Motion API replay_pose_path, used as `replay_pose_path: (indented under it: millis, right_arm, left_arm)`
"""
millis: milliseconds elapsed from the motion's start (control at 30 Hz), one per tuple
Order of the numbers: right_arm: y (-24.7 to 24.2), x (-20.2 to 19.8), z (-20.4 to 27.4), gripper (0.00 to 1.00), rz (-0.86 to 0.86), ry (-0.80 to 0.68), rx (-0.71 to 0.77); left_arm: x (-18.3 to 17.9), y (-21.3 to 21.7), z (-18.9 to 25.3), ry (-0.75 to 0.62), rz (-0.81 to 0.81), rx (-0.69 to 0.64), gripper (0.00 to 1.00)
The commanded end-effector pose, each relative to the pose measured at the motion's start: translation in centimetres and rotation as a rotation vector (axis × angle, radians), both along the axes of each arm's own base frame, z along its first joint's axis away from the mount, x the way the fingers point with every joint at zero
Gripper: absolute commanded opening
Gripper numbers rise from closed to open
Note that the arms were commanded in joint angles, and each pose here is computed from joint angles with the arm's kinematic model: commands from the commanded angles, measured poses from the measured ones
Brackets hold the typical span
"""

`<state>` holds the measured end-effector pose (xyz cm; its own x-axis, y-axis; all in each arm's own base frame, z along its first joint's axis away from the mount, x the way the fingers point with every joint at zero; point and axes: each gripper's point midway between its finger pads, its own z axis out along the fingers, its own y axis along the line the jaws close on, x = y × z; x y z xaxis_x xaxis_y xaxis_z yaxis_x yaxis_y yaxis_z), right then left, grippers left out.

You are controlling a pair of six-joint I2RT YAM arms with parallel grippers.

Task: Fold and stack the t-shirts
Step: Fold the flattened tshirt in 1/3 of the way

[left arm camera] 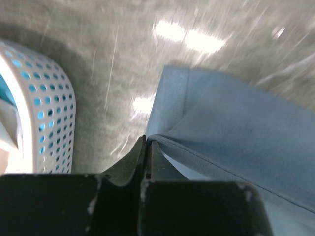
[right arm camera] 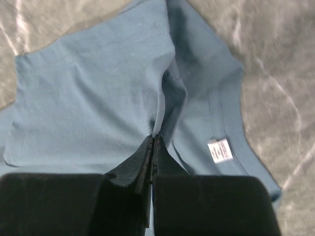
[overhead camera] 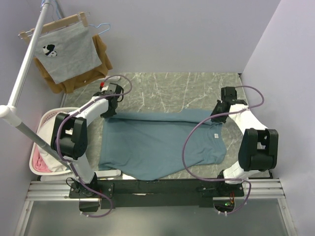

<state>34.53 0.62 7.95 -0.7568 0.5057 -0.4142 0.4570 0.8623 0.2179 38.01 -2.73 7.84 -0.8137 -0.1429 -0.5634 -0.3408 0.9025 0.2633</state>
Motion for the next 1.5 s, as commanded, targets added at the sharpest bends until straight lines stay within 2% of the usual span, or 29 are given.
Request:
replay_pose_path:
  millis: [0,167,400,433,467,500,567,600,633,667,700,767,800,933,1100,1133,1233,1467]
  right_arm:
    - [-1.2,-0.6,1.8,0.0,-0.049,-0.063,-0.062]
    - [-1.5,-2.4,1.3,0.0,-0.044,-0.028,-0.089]
    - [-1.4,-5.1,-0.2,0.0,-0.014,0.066,-0.129]
    - [-1.3,-5.4,-0.4,0.0,-0.009,0.077,-0.126]
    - [-1.2,-5.8,-0.7,0.0,0.0,0.091,-0.123]
    - [-1.1,-5.9,-0.7,0.15,0.004,0.094,-0.118]
    - [-1.3,-6.2,-0.3,0.21,-0.014,0.082,-0.126]
    - [-1.4,-6.1,0.1,0.31,-0.022,0.062,-0.13]
    - [-1.7,-6.0,0.5,0.46,-0.043,0.038,-0.142]
    - [-1.9,-5.8,1.6,0.56,-0.06,-0.004,-0.148]
    - [-2.1,-5.7,2.1,0.71,-0.074,-0.025,-0.156]
    - [-2.4,-4.8,3.6,0.82,-0.087,-0.101,-0.166]
    - [-2.4,-4.3,4.1,0.84,-0.084,-0.127,-0.166]
    - [-1.9,-1.4,5.2,0.85,-0.057,-0.2,-0.146]
    - [-1.0,1.1,3.2,0.84,-0.022,-0.148,-0.104]
    - [-0.9,1.5,3.0,0.84,-0.017,-0.143,-0.097]
    - [-0.4,1.8,2.4,0.83,-0.004,-0.132,-0.076]
    - [-0.7,1.8,1.6,0.83,0.004,-0.123,-0.099]
  left_arm:
    - [-1.8,0.4,1.7,0.026,-0.02,-0.002,0.01]
    - [-3.4,-1.0,1.1,0.103,-0.095,-0.04,0.02]
    - [-7.4,0.1,-1.6,0.281,-0.047,0.026,0.1]
    - [-7.7,0.2,-1.7,0.293,-0.049,0.035,0.28]
    - [-8.1,0.3,-1.9,0.309,-0.055,0.038,0.39]
    - [-8.3,0.7,-2.1,0.318,-0.036,0.055,0.47]
    - [-8.4,1.1,-1.7,0.308,-0.015,0.08,0.6]
    - [-8.1,1.2,-1.1,0.284,-0.003,0.083,0.69]
    - [-7.8,1.4,-0.6,0.264,0.01,0.091,0.76]
    - [-7.3,1.2,-0.2,0.241,0.011,0.085,0.77]
    - [-6.5,1.0,0.8,0.201,0.008,0.073,0.77]
    - [-5.5,0.6,1.8,0.147,0.003,0.053,0.77]
    - [-4.3,0.2,2.8,0.099,-0.009,0.035,0.77]
    - [-1.7,-0.5,3.7,0.014,-0.03,0.022,0.79]
    - [0.4,-0.8,3.3,-0.022,-0.023,0.032,0.8]
    - [0.4,-2.0,2.7,-0.006,-0.067,-0.027,0.8]
    - [-0.3,-2.9,0.9,0.05,-0.082,-0.078,0.78]
    - [-1.3,-3.4,-2.2,0.09,-0.084,-0.135,0.77]
